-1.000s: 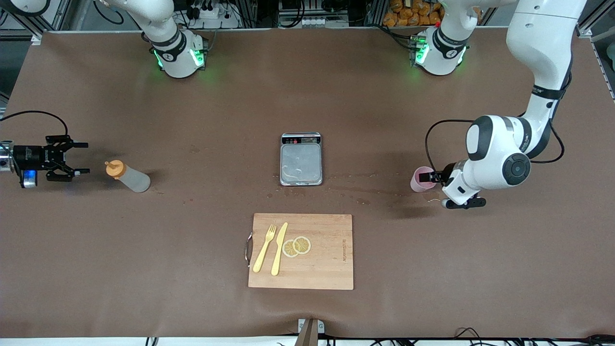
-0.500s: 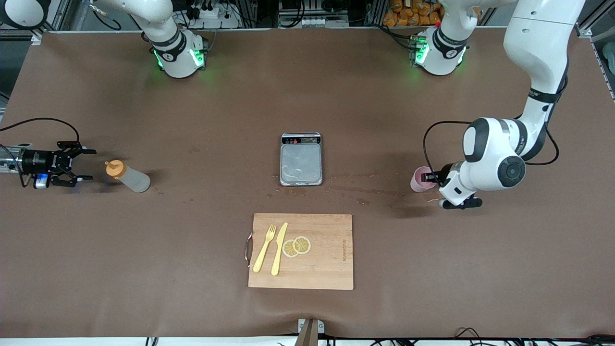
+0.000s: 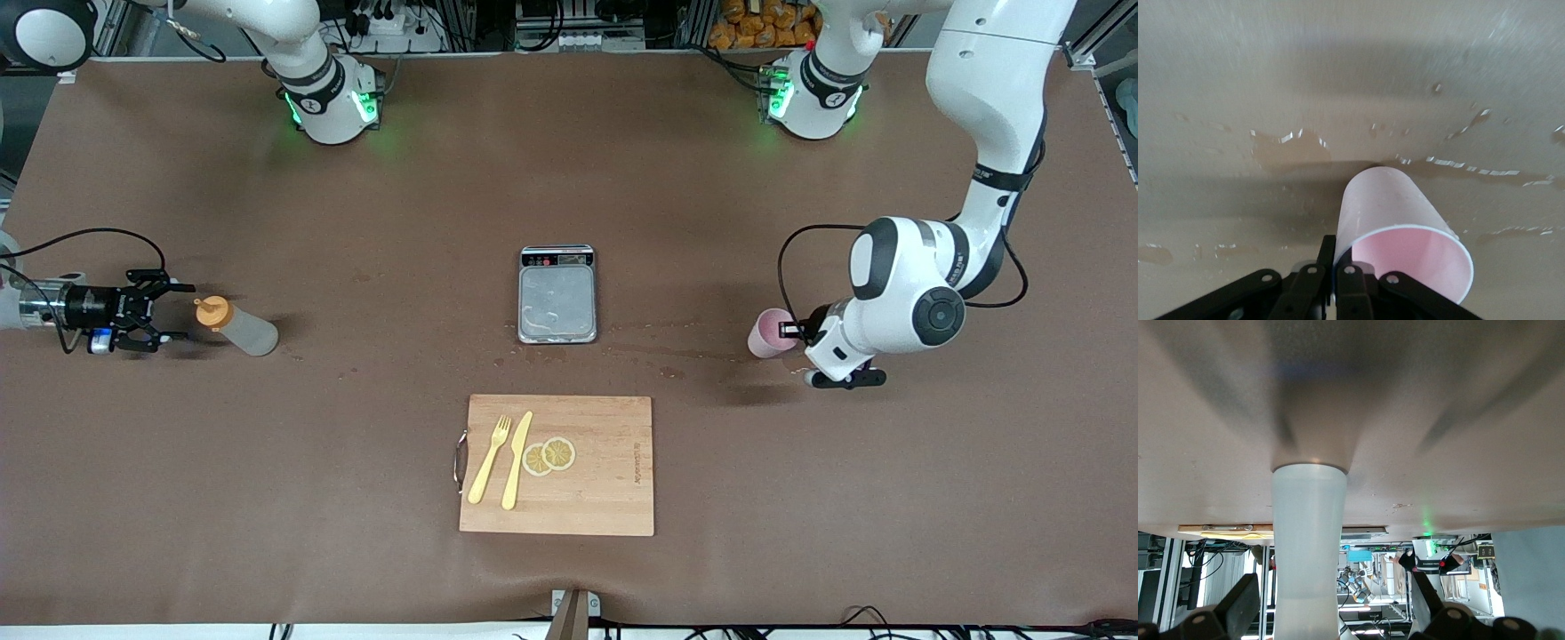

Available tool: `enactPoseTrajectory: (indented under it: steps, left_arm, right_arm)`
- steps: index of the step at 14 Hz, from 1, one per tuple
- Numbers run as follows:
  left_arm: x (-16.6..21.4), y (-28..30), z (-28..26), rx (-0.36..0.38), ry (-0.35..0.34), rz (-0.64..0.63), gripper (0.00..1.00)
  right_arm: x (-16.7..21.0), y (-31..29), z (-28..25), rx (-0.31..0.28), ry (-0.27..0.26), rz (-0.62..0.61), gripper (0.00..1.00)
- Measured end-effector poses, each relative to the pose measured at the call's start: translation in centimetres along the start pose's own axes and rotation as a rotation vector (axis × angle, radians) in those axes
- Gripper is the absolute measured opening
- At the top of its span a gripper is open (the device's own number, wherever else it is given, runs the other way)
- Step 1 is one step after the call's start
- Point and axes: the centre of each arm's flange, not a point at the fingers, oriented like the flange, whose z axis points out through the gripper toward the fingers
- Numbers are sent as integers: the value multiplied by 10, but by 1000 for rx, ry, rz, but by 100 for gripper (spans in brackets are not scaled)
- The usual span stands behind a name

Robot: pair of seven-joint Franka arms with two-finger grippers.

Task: Add sauce to pink cup with both arms
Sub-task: 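Lift the pink cup with the left gripper and carry it to the scale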

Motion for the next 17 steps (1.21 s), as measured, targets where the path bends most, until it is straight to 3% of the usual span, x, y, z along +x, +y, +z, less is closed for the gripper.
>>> enactPoseTrajectory:
  steps: [6,11,17]
  left_arm:
    - [17,15,-68,-26,102,-45,4]
    - [10,59,-111,-48,79,-122,4]
    - [-38,181,-97,-73,27,-255,4]
  right_arm:
    - [13,-7,11,41,-13,7,100]
    - [11,-21,33,18,-18,-5,100]
    - [11,-35,57,9,-36,-9,100]
